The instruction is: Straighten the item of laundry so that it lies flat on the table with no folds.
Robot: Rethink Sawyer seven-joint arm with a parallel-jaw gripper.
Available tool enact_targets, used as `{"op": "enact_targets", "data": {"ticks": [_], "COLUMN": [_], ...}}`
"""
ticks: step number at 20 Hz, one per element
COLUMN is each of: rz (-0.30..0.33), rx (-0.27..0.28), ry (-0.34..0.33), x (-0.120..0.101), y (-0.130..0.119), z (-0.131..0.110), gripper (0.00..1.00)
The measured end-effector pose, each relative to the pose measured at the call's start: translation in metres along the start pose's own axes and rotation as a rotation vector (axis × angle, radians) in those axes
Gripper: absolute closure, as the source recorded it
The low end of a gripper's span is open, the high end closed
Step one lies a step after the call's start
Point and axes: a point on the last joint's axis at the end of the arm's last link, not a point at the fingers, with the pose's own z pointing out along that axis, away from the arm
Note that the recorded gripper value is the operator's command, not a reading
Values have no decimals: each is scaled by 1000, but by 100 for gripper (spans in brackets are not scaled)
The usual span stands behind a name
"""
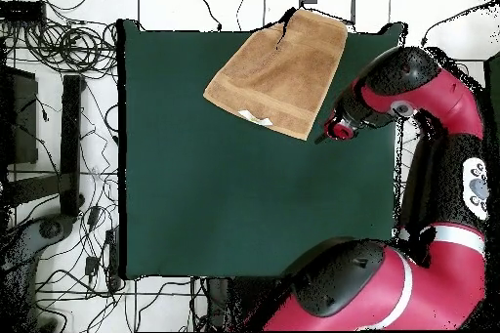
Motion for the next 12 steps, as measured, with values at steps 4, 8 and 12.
{"op": "enact_targets", "data": {"ticks": [4,8,12], "rz": [5,5,5], "rx": [15,73,148], "ry": [-9,-6,-8], "x": [5,6,6], "y": [-4,-12,-22], "z": [5,6,7], "gripper": [0,0,0]}}
